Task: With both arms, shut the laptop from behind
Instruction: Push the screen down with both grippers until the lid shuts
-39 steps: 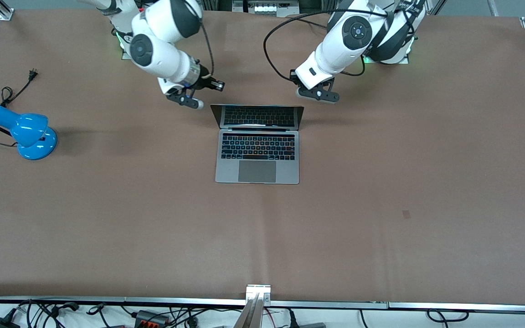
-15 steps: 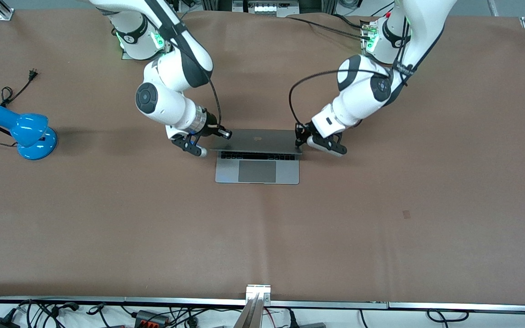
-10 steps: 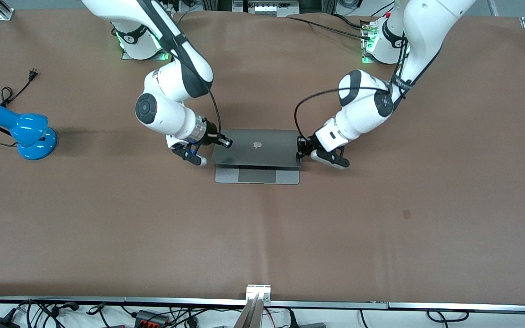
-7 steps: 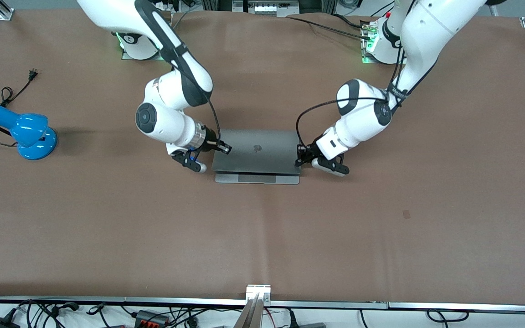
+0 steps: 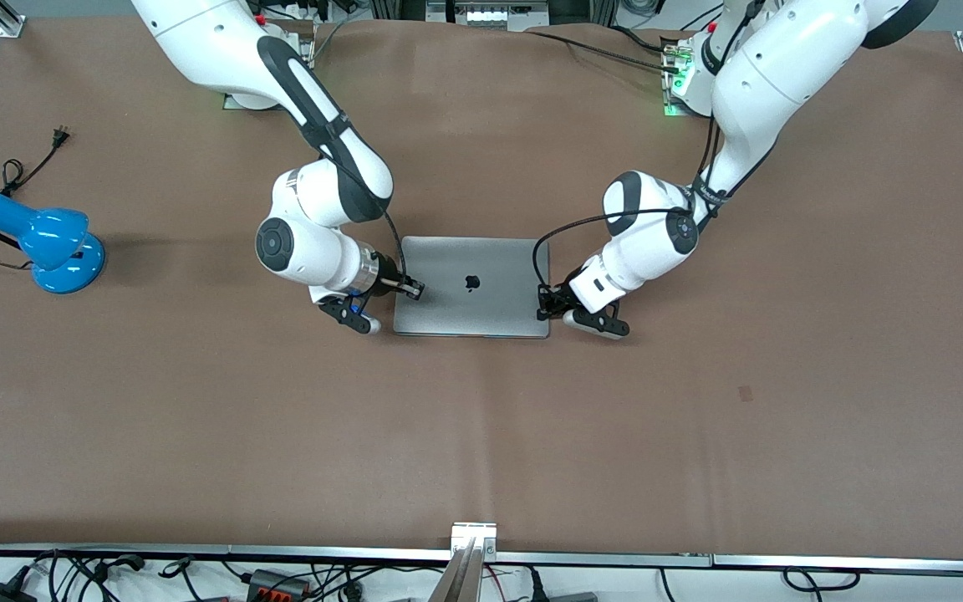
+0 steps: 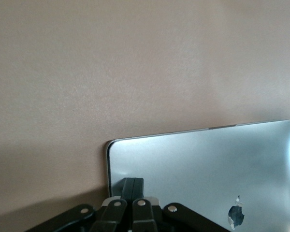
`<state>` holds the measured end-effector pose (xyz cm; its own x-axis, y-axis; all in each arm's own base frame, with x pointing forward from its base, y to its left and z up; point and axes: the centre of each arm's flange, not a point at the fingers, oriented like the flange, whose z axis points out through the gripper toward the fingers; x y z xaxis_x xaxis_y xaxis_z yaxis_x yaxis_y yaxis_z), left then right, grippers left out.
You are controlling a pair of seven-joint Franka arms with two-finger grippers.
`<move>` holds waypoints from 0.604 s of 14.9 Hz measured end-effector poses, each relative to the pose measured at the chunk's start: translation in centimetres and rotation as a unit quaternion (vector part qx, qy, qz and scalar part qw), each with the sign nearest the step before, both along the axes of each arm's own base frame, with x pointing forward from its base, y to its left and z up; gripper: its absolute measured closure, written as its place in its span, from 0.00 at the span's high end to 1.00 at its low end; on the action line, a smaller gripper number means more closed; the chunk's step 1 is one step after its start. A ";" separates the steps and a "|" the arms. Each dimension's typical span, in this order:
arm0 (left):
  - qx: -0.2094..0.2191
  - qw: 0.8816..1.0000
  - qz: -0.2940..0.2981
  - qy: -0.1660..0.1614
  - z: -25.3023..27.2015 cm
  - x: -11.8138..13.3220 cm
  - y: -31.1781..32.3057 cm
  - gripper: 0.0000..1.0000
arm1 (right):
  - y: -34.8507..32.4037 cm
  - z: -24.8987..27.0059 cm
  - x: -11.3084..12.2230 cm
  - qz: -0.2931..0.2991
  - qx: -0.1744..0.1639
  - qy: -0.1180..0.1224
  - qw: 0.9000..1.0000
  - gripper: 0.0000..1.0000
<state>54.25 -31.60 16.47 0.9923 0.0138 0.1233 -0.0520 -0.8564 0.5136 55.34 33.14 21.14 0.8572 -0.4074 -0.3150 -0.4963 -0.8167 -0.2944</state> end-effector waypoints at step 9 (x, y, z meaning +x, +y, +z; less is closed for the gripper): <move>-0.001 1.000 -0.001 -0.002 0.0 0.1 0.0 0.01 | -0.4 -3.2 0.5 -0.004 -0.017 -0.021 1.000 0.01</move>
<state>54.40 -31.63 16.50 0.9917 0.0118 0.1280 -0.0562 -0.8556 0.5146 55.88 32.76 17.93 0.8664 -0.4238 -0.2640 -0.4901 -0.8229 -0.2875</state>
